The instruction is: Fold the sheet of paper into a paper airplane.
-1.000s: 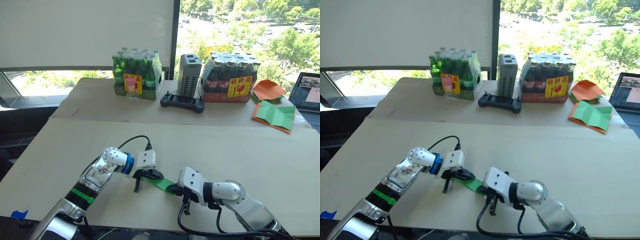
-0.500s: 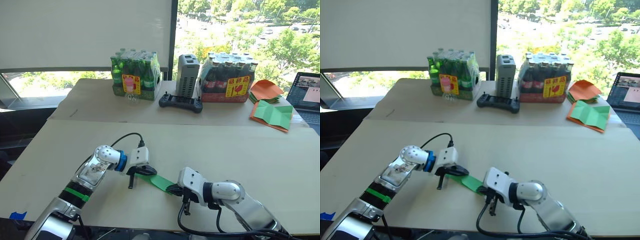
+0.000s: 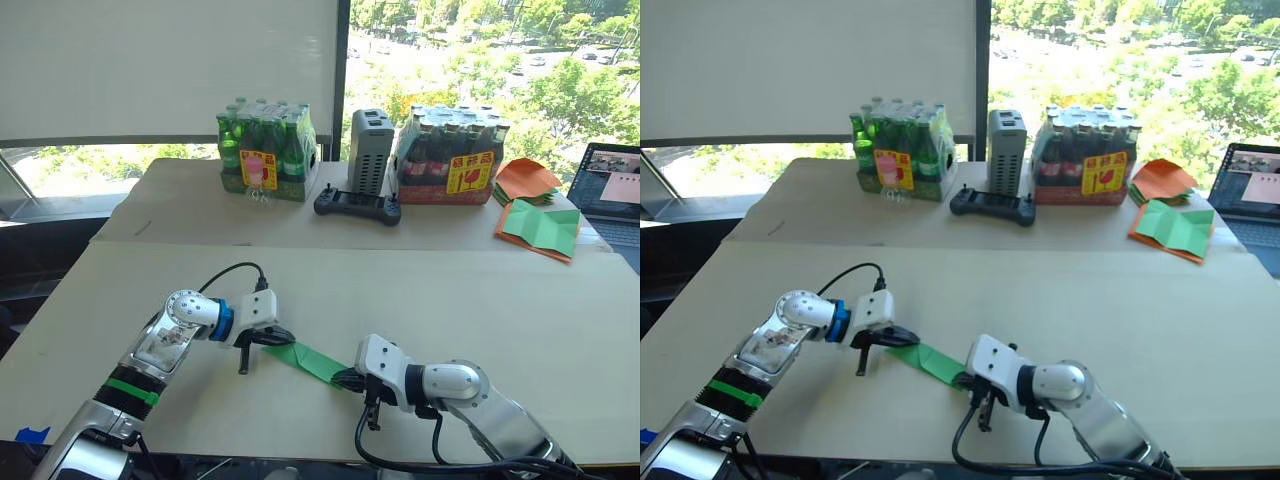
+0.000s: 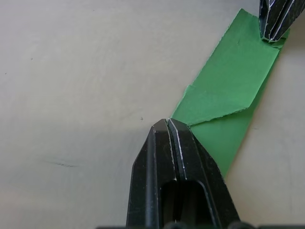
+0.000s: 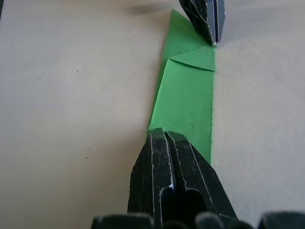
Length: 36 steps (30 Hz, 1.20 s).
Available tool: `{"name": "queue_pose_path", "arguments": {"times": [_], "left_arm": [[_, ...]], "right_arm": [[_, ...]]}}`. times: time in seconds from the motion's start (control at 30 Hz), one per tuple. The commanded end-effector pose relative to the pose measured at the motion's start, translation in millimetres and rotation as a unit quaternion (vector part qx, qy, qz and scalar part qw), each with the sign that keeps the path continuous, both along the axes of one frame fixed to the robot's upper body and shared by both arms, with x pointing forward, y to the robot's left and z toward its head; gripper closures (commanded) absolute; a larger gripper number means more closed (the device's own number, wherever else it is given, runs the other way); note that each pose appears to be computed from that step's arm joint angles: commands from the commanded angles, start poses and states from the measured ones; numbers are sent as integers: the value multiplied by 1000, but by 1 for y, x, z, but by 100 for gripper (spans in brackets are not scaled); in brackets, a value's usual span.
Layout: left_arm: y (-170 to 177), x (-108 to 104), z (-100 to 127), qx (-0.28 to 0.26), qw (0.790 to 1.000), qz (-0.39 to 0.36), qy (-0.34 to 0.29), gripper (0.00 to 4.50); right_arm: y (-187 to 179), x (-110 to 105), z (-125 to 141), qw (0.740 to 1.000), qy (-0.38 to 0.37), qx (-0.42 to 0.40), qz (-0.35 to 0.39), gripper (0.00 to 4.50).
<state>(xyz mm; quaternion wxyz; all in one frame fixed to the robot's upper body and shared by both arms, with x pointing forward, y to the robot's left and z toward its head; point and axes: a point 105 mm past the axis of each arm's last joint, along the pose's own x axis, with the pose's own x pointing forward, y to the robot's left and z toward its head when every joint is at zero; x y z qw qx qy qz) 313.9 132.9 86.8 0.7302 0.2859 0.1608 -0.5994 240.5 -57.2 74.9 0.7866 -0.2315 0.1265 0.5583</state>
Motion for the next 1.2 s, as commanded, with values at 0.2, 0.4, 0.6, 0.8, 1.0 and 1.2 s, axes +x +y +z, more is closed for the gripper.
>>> {"name": "queue_pose_path", "arguments": {"times": [0.2,0.4,0.6,0.8,1.0,1.2], "left_arm": [[20,1,-11,9,998,55,21,450],[23,-2,23,-88,991,100,18,450],[42,-21,57,-188,967,169,14,450],[42,-53,56,-248,941,227,44,424],[38,-76,48,-257,930,251,73,239],[32,-80,42,-249,933,246,86,25]], "right_arm": [[-2,0,-9,1000,21,-14,-4,449],[11,-1,26,997,-14,70,6,449],[4,3,69,986,-35,162,-21,449],[-6,-1,75,982,-30,178,-55,360],[-3,-25,73,983,-16,179,-23,161],[7,-47,61,980,63,183,36,0]]}}
